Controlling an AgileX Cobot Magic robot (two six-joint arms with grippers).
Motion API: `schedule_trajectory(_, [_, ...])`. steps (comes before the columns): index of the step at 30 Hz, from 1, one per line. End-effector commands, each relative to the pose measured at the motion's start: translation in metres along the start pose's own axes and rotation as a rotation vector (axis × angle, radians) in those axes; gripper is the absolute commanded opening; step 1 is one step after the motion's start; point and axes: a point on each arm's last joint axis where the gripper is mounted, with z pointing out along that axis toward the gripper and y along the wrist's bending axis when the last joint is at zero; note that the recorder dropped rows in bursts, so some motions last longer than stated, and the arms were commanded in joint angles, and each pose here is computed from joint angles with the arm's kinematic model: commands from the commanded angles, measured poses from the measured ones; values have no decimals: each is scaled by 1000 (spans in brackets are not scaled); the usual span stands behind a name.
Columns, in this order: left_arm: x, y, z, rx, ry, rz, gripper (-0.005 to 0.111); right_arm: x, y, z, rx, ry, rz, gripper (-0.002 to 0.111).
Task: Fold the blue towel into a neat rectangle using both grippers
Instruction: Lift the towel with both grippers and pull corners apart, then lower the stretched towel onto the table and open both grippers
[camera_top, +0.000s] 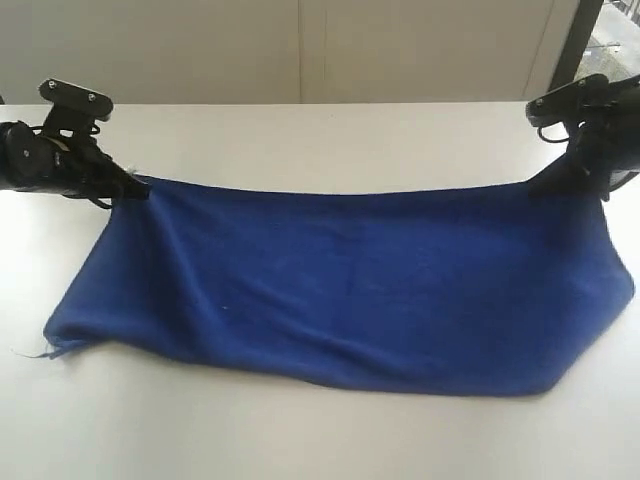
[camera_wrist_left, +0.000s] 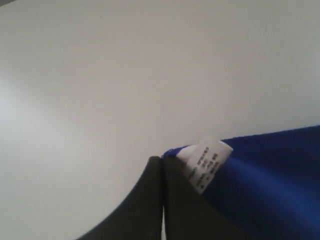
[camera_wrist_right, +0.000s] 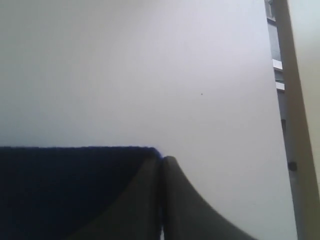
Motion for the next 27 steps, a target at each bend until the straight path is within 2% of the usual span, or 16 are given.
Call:
schedule_trajectory(1, [5,10,12,-7,40,-45,0,-2,1,13,-3,-3,-1,0])
schedule_trajectory(9, [6,10,34,-3,51,-45,0,-8,7,28,-10,-9,-1,0])
schedule_trajectory(19, [10,9,46,3,70,-45,0,-8,17,43,-36,-8,9,0])
schedule_trajectory(21, [10,9,47,1,67,-45,6,-9,18,43,-54,-21,9,0])
schedule_trajectory(27, [12,9,49,-3,62,-45,31,-13,23,43,-110,-63,36,0])
